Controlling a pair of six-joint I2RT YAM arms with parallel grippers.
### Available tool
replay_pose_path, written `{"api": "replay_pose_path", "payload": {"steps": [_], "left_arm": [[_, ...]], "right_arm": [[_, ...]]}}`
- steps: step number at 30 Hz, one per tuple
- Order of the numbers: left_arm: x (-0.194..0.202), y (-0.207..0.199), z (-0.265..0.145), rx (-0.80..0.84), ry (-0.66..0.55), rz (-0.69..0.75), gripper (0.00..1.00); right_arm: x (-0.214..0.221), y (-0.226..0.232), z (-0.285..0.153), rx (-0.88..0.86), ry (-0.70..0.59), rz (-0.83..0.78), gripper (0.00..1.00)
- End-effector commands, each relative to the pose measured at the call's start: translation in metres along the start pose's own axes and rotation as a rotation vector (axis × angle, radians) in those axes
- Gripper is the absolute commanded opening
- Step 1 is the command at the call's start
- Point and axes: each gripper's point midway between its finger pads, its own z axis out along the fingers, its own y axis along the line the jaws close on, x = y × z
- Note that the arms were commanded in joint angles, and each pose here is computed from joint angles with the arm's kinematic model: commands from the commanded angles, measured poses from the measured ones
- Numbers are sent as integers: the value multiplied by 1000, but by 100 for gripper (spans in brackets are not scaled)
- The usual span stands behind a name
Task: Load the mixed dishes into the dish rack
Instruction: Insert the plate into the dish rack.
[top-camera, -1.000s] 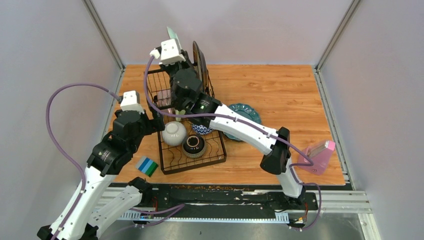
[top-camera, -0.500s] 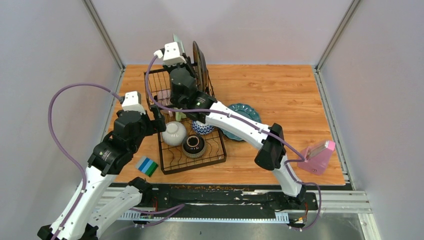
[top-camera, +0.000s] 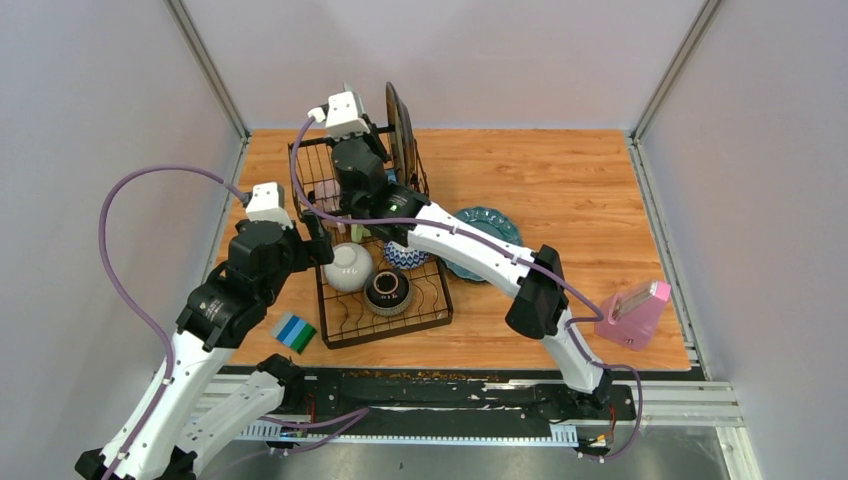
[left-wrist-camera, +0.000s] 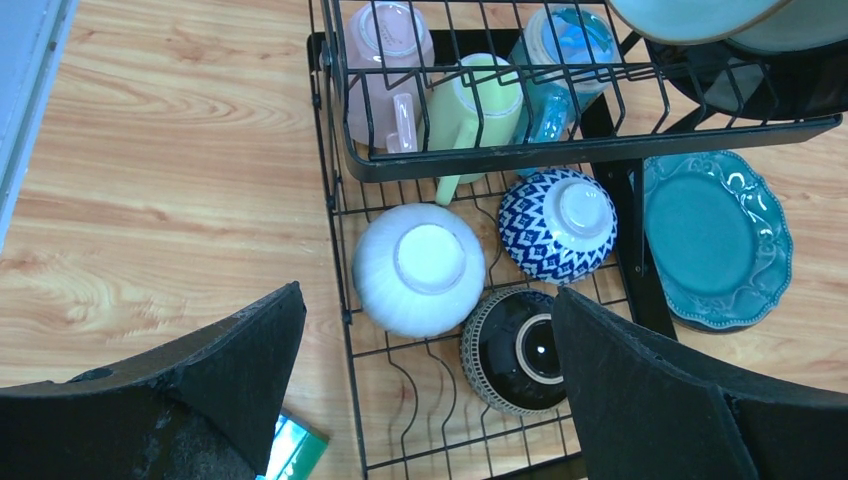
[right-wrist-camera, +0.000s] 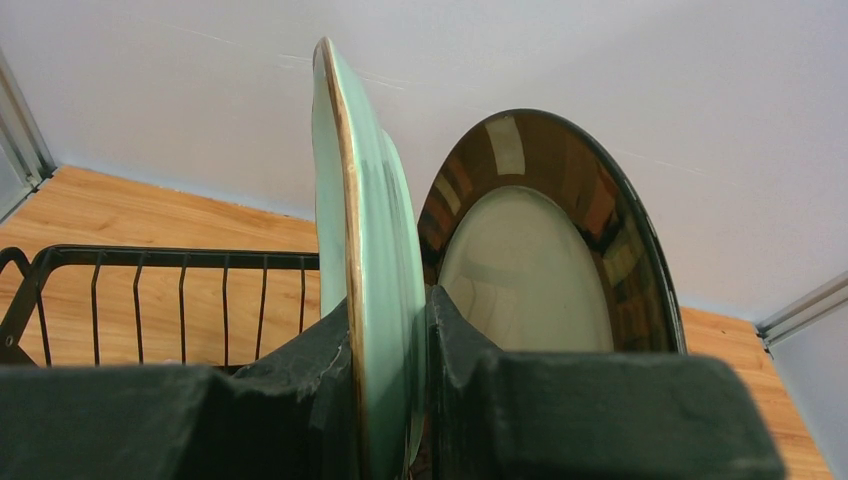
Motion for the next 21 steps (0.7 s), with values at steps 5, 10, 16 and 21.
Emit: {"api": "replay_pose_path", "payload": {"steps": [5,10,16,21], "left_arm": [[-8,-5,2,15,-30,-27,100],[-7,-5,3,17,-28,-29,100],[-10,1,-2,-7,-45,-36,100],[-30,22,-23,-76,-133,-61,100]], "right_arm": [[-40,-20,4,14,-61,176,2],[-26,-12,7,9,-34,148,2],[-16,-6,9,1,-17,135,3],[-12,-8,10,11,-6,139,4]]}}
